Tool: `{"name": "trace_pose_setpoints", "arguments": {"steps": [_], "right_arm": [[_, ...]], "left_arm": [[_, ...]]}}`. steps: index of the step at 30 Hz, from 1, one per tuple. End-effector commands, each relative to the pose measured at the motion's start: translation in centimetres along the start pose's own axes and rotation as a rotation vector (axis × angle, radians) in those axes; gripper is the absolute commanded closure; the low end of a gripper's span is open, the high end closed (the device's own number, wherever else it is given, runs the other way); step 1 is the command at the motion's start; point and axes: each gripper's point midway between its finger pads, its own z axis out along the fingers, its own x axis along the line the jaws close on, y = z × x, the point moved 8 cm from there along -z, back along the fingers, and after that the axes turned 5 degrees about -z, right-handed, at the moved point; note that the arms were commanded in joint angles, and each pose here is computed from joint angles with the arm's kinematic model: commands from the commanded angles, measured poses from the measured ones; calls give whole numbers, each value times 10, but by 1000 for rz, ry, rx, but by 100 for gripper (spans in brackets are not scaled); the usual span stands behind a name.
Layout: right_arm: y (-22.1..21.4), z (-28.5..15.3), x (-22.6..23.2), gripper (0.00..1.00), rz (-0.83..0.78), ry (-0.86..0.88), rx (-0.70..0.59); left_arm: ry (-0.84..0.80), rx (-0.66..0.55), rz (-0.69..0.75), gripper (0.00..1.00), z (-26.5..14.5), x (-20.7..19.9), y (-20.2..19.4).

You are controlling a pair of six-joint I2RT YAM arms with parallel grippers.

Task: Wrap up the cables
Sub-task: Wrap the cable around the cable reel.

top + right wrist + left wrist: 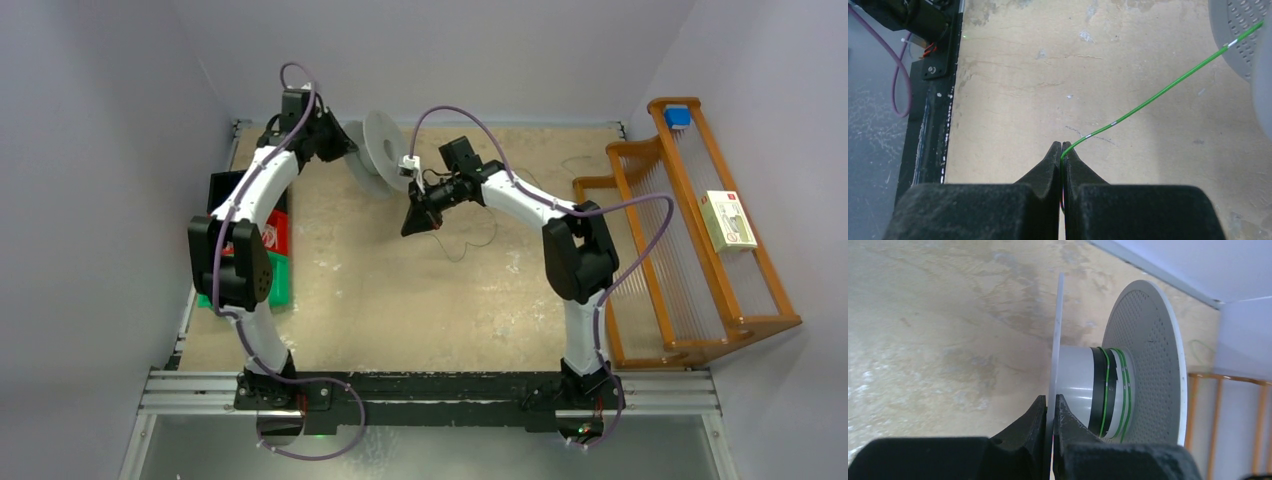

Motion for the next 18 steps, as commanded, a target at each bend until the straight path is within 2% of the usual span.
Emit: {"name": "trace_pose_setpoints", "arguments": {"steps": [1, 6, 18], "right_arm": [[-3, 5, 0, 99, 32, 5, -2], [-15, 0, -9, 98, 83, 56, -30], [-40, -47, -38, 96, 175, -12, -112]], "left_arm": [[-363, -128, -28, 100, -58, -45, 44], [-484, -98, -13, 100, -84, -47, 51], [-687, -43, 41, 100, -129, -50, 57]]}}
